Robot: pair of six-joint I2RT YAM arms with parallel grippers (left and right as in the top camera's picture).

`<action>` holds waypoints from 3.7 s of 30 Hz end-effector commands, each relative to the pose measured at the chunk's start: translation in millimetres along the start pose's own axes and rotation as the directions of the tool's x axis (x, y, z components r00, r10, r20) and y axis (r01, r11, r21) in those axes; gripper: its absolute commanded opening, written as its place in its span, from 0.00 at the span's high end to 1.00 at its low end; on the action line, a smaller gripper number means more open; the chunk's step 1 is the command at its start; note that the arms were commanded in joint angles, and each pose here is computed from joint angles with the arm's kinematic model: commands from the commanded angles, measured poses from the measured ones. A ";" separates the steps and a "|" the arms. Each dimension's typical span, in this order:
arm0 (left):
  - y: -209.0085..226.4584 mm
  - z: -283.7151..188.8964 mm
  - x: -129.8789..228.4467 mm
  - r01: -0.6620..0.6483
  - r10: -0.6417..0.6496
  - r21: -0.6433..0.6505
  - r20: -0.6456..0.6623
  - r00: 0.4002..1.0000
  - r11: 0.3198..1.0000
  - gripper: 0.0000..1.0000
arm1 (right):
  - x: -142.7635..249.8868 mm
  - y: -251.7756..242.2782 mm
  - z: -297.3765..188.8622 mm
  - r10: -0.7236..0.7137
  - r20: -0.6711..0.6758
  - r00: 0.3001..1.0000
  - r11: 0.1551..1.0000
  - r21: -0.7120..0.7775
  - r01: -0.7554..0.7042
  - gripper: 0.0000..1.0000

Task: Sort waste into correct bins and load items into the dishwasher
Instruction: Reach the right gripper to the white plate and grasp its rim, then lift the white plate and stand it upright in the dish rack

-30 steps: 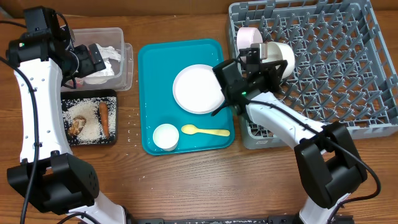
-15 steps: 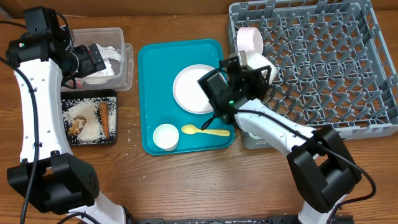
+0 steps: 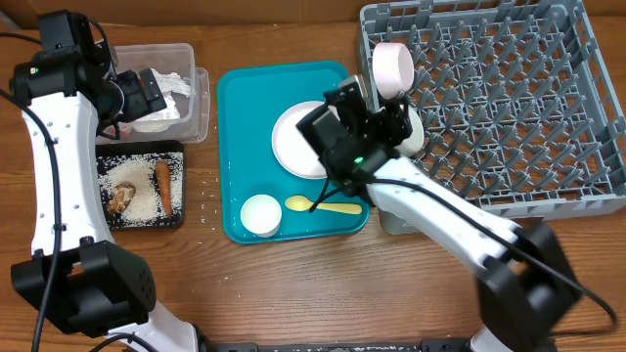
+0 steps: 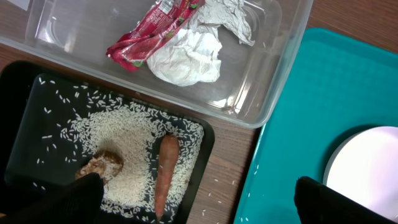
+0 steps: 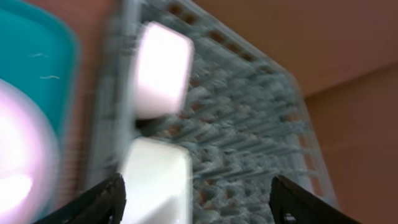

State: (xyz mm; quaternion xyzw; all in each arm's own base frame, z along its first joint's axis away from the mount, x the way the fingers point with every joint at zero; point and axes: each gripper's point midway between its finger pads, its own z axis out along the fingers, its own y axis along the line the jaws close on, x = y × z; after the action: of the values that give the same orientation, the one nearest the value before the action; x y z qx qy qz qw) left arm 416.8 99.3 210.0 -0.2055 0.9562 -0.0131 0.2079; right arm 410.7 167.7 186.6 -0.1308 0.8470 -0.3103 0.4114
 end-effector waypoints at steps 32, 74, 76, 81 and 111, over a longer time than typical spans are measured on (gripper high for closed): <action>-34.2 11.8 6.2 0.017 -0.009 0.162 -0.046 0.999 0.987 0.00 | 23.6 102.1 -52.6 0.446 -0.578 0.683 0.565 -0.410 -0.716 0.42; -36.2 13.6 2.5 0.010 -0.005 0.165 -0.029 1.000 0.986 0.00 | -112.0 -43.7 10.2 0.595 -0.213 0.775 0.687 -0.365 -0.628 0.96; -36.2 13.6 2.5 0.010 -0.005 0.165 -0.029 1.000 0.986 0.00 | -107.1 -129.5 14.8 0.616 -0.050 0.786 0.775 -0.142 -0.616 0.96; -36.2 13.6 2.5 0.010 -0.005 0.164 -0.029 1.000 0.986 0.00 | -67.7 -236.5 17.7 0.502 0.097 0.859 0.757 0.431 -0.491 0.96; -36.2 13.6 2.6 0.010 -0.005 0.165 -0.030 1.000 0.986 0.00 | 32.8 -145.2 121.8 0.346 -0.171 0.923 0.916 0.277 -0.292 0.26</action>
State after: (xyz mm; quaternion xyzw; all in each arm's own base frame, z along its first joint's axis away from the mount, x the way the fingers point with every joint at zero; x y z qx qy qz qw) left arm 433.9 70.4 208.3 -0.1857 0.9534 -0.0885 0.2206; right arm 479.0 -18.4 202.4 0.0910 0.8495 -0.3689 0.3659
